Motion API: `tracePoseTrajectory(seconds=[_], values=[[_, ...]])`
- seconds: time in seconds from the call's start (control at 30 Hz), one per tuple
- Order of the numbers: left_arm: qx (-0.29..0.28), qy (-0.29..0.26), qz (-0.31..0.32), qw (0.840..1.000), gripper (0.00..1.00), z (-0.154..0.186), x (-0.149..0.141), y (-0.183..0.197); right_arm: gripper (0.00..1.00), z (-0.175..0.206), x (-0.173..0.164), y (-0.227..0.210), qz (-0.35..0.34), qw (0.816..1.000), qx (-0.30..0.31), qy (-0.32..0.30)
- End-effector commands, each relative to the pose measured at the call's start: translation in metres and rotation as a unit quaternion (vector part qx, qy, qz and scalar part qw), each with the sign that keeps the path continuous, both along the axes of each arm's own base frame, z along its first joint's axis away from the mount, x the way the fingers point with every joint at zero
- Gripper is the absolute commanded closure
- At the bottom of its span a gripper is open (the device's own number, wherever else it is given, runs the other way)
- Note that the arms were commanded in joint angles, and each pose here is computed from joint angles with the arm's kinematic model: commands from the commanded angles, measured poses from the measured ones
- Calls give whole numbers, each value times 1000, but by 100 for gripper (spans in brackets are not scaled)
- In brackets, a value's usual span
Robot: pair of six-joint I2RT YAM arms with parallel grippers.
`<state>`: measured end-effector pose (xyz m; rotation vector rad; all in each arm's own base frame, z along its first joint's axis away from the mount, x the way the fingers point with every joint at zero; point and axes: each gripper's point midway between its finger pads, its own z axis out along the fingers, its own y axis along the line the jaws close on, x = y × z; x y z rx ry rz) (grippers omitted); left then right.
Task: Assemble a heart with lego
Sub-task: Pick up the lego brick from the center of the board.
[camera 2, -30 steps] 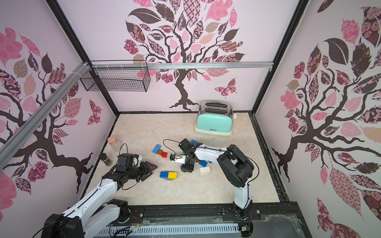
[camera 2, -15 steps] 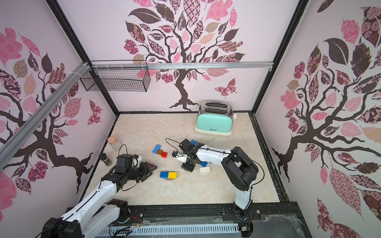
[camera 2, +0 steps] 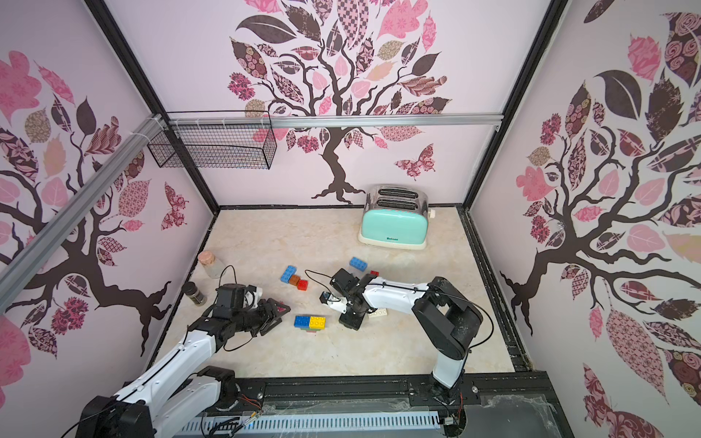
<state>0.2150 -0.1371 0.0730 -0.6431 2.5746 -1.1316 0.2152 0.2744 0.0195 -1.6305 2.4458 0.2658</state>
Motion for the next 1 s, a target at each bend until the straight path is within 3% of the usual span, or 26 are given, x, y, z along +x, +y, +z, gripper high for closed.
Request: tracePoseTrajectory(seconds=[0.0,0.13,0.47,0.97], values=[[-9,-9,-20,1000,41,2,-1,-6,49,1,-1,2,13,1000,-6,-7],[-15,-7,-25,1000,41,1,-1,-9,45,9,2,10,20,1000,11,-21],[-12,-9,-20,1000,41,1,-1,-7,51,6,4,14,14,1000,6,-15],[-10,-5,-15,1000,41,-2,-2,-6,51,8,8,21,12,1000,12,-18]])
